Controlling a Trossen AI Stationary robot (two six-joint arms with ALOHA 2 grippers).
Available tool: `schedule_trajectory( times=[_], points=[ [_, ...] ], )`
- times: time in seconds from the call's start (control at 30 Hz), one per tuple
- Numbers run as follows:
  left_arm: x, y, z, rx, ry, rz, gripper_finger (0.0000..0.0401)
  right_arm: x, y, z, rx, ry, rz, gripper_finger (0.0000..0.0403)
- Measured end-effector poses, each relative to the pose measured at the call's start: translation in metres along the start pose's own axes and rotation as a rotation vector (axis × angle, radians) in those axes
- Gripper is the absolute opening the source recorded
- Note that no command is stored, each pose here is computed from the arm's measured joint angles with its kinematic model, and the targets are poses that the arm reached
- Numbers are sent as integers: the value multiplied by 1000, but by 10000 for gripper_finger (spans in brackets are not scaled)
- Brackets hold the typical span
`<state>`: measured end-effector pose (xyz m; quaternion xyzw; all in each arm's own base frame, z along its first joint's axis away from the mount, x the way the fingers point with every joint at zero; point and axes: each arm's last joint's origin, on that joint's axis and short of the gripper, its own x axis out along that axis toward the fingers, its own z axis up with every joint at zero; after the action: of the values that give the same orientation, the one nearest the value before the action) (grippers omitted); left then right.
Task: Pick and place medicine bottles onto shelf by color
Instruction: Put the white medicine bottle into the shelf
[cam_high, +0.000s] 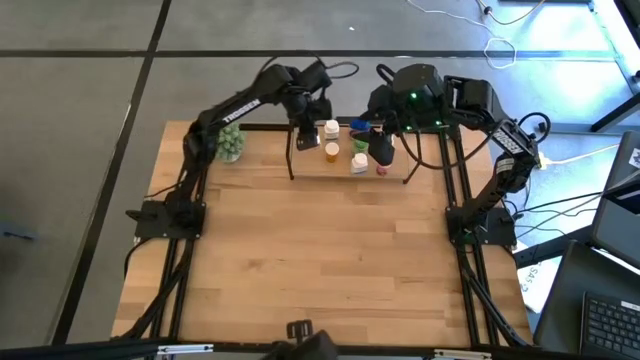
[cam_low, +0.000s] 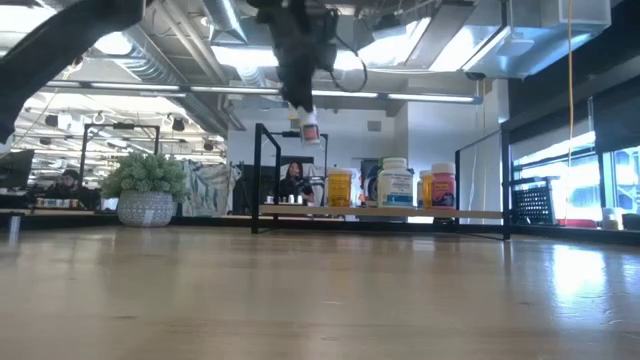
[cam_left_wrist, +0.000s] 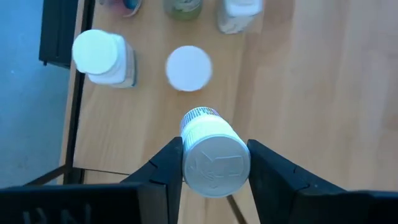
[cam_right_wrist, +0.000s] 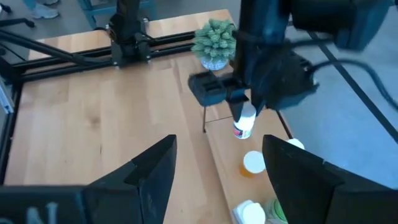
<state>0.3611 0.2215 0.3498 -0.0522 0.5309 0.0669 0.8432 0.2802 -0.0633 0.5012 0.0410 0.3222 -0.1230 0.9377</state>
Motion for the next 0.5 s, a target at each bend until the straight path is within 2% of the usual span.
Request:
schedule_trajectory(
  times=[0.5],
  points=[
    [64,39,-5,-65,107,26,131,0,-1,0,-36,1,-1,239]
  ],
)
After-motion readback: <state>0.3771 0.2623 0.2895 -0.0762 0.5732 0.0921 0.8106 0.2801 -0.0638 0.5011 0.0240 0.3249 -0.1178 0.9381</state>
